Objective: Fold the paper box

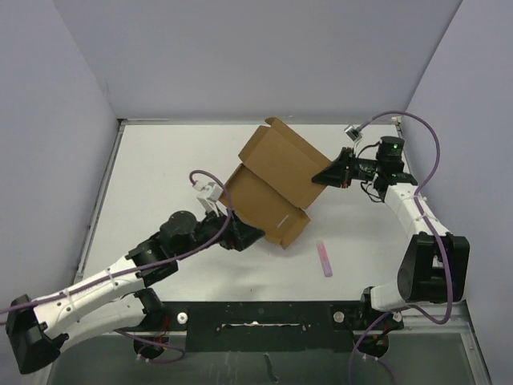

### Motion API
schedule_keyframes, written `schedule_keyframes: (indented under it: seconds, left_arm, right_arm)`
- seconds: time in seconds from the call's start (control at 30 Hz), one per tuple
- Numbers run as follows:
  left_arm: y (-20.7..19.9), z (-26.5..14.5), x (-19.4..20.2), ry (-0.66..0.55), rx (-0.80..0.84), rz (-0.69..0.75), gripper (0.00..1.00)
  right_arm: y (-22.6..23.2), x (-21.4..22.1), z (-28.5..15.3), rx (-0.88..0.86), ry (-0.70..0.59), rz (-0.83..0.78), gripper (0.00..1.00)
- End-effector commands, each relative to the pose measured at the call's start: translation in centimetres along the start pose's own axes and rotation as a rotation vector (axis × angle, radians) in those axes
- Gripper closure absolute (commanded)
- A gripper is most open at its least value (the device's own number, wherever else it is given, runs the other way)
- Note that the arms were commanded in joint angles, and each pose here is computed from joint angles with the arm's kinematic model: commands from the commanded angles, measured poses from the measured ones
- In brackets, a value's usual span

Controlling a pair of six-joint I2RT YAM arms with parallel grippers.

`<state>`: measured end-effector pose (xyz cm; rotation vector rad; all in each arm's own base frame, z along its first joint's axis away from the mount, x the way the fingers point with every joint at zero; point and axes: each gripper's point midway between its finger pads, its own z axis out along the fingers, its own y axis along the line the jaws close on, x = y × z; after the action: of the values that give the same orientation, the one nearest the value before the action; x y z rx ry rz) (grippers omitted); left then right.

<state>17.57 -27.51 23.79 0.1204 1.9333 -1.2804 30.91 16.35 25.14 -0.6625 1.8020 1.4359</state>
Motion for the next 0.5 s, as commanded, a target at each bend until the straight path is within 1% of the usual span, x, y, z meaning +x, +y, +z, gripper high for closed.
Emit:
schedule_keyframes:
  seconds: [0.0,0.1,0.17,0.27,0.33,0.43,0.47]
  left_arm:
    - [-3.8,2.5,-0.6,-0.073,-0.028,0.118,0.31]
    - [-4.6,3.9,0.2,-0.055,-0.036,0.129,0.31]
    - [-3.5,4.3,1.0,-0.03,-0.078,0.112,0.32]
    - [-2.3,3.5,0.8,-0.027,-0.143,0.115,0.31]
    - [-1.1,1.9,-0.3,-0.038,-0.204,0.143,0.3]
    - [0.1,-0.8,-4.0,-0.083,-0.255,0.169,0.29]
    - [0.3,-1.7,-5.4,-0.101,-0.256,0.178,0.27]
  right_arm:
    - [-0.4,-2.6,-1.0,-0.006,-0.076,0.021,1.0]
    - [-1.6,-2.1,-1.1,0.015,-0.081,0.065,1.0]
    - [-2.2,-1.6,-0.9,0.012,-0.074,0.095,1.0]
    - [-2.6,-1.0,-0.6,-0.005,-0.057,0.118,1.0]
    - [-2.7,-0.6,-0.2,-0.031,-0.035,0.126,1.0]
    - [-2.3,-0.1,0.7,-0.068,0.007,0.117,1.0]
    - [-2.0,0.0,1.0,-0.078,0.021,0.103,1.0]
